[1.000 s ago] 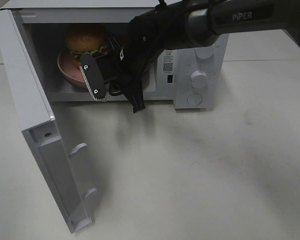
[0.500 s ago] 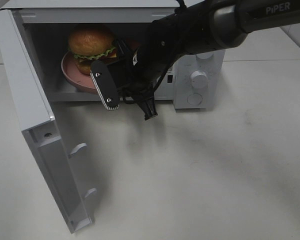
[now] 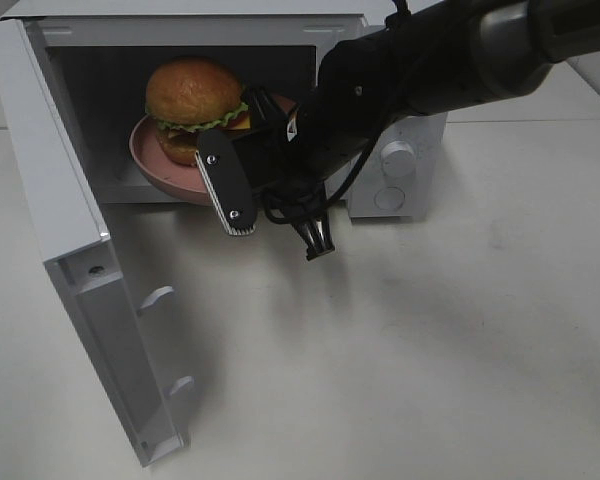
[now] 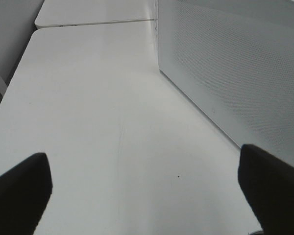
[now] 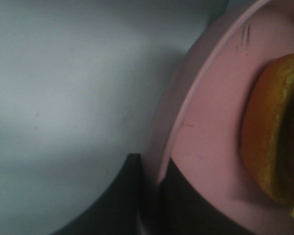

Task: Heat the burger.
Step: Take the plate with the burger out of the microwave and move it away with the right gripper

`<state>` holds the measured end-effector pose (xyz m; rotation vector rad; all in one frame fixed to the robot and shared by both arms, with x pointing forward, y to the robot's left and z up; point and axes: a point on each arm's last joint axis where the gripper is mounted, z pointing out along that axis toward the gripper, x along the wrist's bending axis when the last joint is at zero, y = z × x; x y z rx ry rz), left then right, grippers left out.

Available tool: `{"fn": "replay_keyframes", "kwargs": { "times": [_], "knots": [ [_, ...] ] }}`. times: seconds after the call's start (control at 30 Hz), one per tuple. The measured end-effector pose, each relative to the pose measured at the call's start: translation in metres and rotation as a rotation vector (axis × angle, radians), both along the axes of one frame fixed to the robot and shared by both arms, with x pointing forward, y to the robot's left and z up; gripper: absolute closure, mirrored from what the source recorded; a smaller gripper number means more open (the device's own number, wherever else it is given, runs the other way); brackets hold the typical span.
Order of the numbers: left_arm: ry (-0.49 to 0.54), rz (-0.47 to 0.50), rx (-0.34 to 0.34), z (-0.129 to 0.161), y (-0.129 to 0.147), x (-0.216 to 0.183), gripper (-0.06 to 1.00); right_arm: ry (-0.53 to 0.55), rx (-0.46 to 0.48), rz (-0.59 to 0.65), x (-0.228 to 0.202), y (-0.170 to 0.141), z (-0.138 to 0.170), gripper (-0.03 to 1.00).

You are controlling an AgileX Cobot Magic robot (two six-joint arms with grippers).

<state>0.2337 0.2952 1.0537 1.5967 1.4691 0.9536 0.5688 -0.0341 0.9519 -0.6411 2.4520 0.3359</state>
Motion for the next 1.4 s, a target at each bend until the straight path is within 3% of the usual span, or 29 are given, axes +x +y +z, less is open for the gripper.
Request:
{"fn": "replay_keyframes", "kwargs": {
  "times": [1.4],
  "knots": [
    [0.000,0.000,0.000,0.000,0.000,0.000,-0.03,0.020,0.012,-0.011,-0.128,-0.100,0.028,0.89]
  ]
}}
